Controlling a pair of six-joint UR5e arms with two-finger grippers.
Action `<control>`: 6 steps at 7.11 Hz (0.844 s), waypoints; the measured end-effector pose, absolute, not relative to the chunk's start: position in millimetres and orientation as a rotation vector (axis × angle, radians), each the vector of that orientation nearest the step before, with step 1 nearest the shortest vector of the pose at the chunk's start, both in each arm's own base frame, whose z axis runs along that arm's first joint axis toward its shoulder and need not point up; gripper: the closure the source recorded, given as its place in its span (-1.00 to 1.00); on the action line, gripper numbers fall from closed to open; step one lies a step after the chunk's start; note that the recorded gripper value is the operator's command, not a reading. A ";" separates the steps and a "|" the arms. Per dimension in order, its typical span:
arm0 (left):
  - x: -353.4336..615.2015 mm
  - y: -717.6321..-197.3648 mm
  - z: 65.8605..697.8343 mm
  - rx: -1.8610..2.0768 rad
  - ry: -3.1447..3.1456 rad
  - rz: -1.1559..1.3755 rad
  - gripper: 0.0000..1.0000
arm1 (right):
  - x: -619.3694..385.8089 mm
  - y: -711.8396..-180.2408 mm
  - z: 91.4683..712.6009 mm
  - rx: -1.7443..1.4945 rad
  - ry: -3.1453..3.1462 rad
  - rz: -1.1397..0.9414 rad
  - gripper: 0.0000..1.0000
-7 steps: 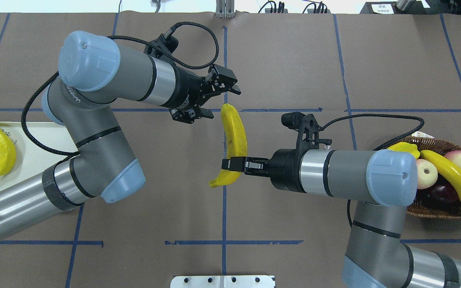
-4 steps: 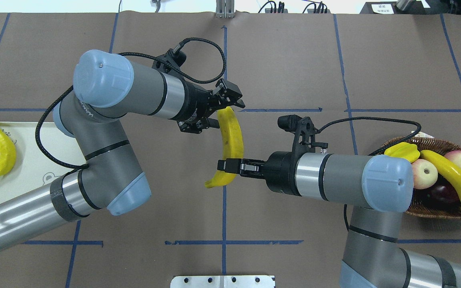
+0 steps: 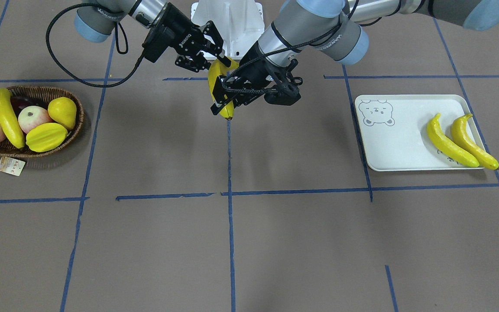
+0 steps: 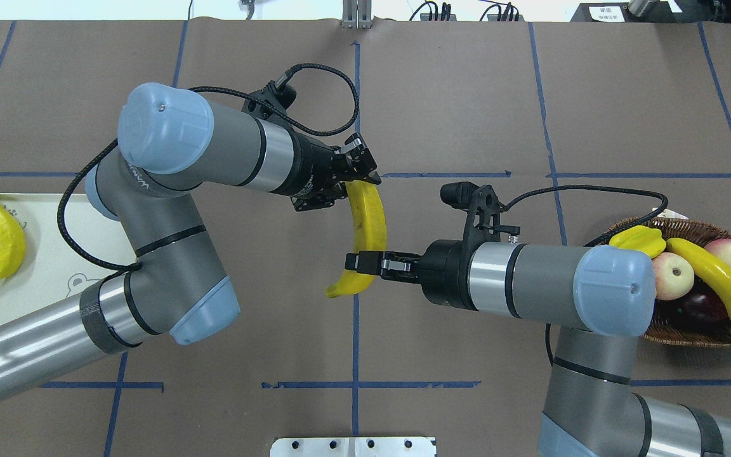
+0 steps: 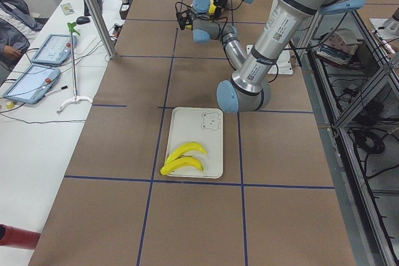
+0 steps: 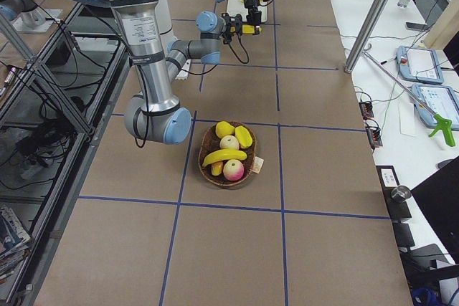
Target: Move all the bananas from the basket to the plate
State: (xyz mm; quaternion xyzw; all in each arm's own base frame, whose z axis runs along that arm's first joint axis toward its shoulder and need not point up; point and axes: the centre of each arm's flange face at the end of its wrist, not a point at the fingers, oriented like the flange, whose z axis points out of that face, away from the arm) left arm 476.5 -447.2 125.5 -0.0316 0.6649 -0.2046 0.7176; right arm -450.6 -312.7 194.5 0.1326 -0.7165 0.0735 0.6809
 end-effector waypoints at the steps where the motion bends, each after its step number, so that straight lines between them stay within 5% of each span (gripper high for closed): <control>1: 475.2 -448.4 127.1 -0.066 1.469 -0.453 1.00 | -449.8 -313.7 194.3 0.288 -1.609 0.181 -0.99; 6: 461.3 -463.8 175.4 -0.053 1.356 -0.501 1.00 | -428.9 -347.0 205.7 0.221 -1.468 0.181 -0.99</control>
